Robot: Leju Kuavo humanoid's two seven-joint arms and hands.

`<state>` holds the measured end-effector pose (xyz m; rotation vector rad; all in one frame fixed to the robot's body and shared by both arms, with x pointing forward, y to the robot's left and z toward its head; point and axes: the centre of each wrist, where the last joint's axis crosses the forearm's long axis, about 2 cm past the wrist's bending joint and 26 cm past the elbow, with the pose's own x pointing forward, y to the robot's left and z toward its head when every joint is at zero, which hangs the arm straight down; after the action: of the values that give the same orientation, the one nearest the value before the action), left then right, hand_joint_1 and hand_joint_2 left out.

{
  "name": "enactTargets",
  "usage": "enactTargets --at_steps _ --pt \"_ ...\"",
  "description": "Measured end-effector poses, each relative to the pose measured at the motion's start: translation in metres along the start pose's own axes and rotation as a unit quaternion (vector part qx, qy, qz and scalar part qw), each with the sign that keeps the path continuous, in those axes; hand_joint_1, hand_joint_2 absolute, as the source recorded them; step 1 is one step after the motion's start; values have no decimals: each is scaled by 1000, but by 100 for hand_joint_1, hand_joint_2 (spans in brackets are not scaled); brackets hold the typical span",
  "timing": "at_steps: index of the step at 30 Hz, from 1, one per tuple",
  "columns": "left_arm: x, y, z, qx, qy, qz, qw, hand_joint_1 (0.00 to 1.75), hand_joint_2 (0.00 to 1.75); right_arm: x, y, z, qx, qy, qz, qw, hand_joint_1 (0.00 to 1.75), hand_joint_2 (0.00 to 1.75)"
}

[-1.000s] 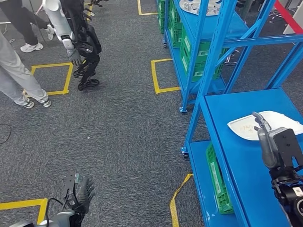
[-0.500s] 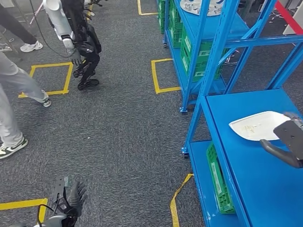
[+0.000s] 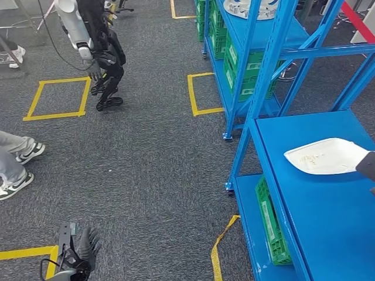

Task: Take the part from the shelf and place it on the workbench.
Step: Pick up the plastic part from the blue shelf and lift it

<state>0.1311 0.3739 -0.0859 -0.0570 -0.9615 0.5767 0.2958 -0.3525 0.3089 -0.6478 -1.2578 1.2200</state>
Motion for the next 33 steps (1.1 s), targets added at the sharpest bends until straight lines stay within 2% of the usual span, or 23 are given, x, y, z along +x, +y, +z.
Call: enactTargets --at_steps 3,10,19,27,33 --pt "0 1 0 1 -1 2 1000 0 0 -5 -6 4 10 11 16 1000 0 175" --pt "2 0 -1 0 5 1 1000 0 0 -10 -7 7 81 53 98 990 0 175" --pt "5 -2 -4 -3 4 -1 1000 0 0 -14 -2 4 101 66 156 980 0 175" --pt "6 -9 -7 -10 7 -2 1000 0 0 -33 7 -16 117 63 205 970 0 175" --pt "7 -15 -9 -18 10 -5 1000 0 0 -49 22 -42 136 65 199 968 0 175"
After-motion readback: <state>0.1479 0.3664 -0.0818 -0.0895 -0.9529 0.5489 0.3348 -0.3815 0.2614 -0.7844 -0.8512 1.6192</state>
